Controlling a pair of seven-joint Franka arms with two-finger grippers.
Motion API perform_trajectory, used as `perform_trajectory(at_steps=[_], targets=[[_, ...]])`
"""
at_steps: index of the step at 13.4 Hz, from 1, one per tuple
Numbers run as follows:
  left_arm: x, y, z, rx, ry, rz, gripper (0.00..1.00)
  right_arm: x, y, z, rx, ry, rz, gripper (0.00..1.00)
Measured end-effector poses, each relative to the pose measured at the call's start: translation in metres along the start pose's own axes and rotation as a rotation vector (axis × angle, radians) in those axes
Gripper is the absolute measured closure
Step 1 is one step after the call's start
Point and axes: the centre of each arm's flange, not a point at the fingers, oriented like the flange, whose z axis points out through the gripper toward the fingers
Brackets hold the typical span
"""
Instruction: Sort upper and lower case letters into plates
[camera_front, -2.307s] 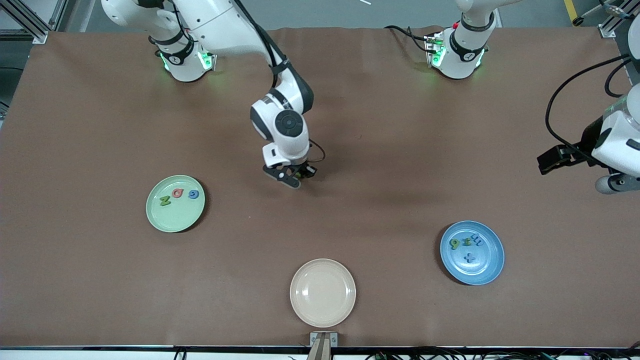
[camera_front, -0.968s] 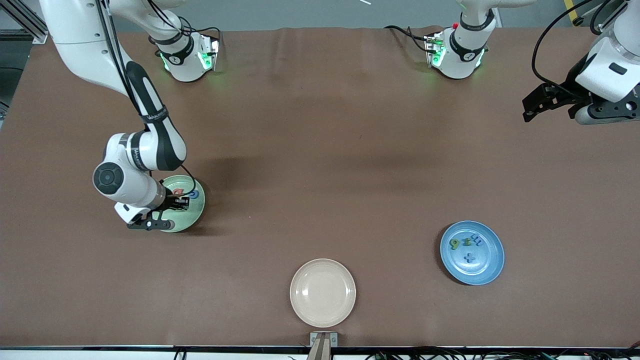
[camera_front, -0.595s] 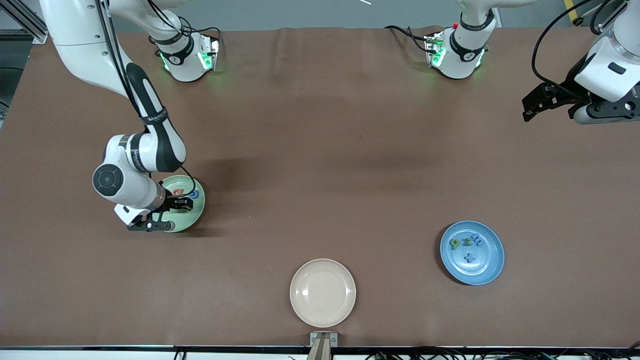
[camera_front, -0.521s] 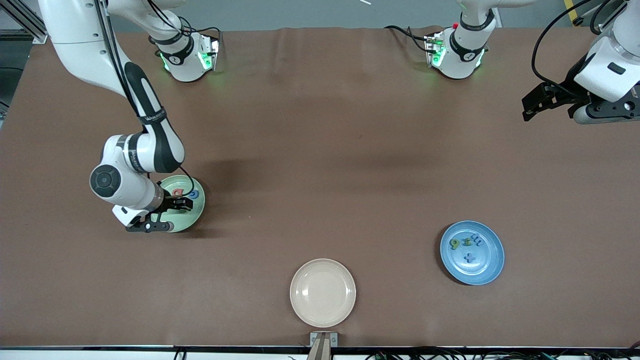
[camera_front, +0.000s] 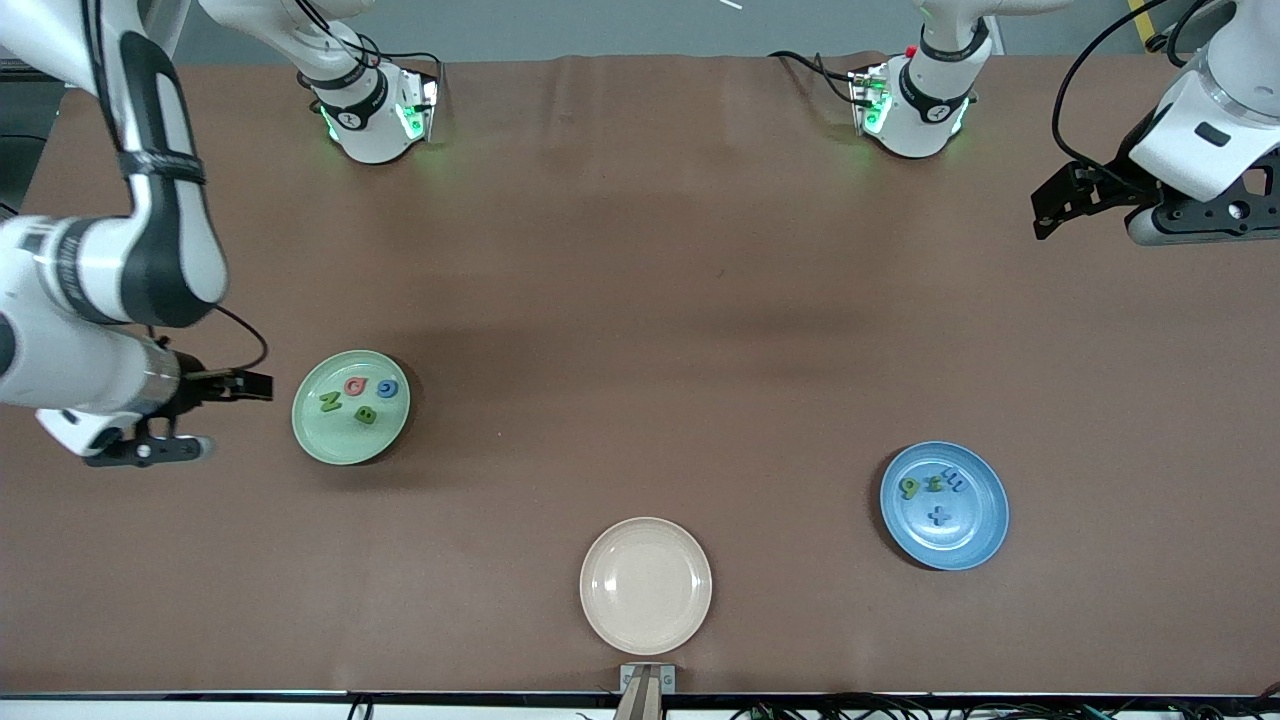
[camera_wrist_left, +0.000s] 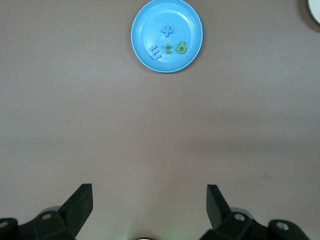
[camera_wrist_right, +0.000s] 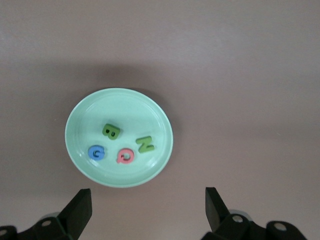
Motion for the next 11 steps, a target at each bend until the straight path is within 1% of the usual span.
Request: perform_trajectory(at_steps=[3, 5, 11], targets=[[0.0, -0.002, 0.0, 0.0, -0.001, -0.004, 0.0, -0.01, 0.013, -0.064, 0.003, -0.002, 0.02, 0.0], [-0.001, -0.003, 0.0, 0.001, -0.008, -0.005, 0.0, -0.013, 0.017, -0.09, 0.002, 0.023, 0.027, 0.0], [-0.003, -0.003, 0.0, 0.003, -0.021, -0.004, 0.0, -0.011, 0.008, -0.092, 0.005, 0.025, 0.011, 0.0]])
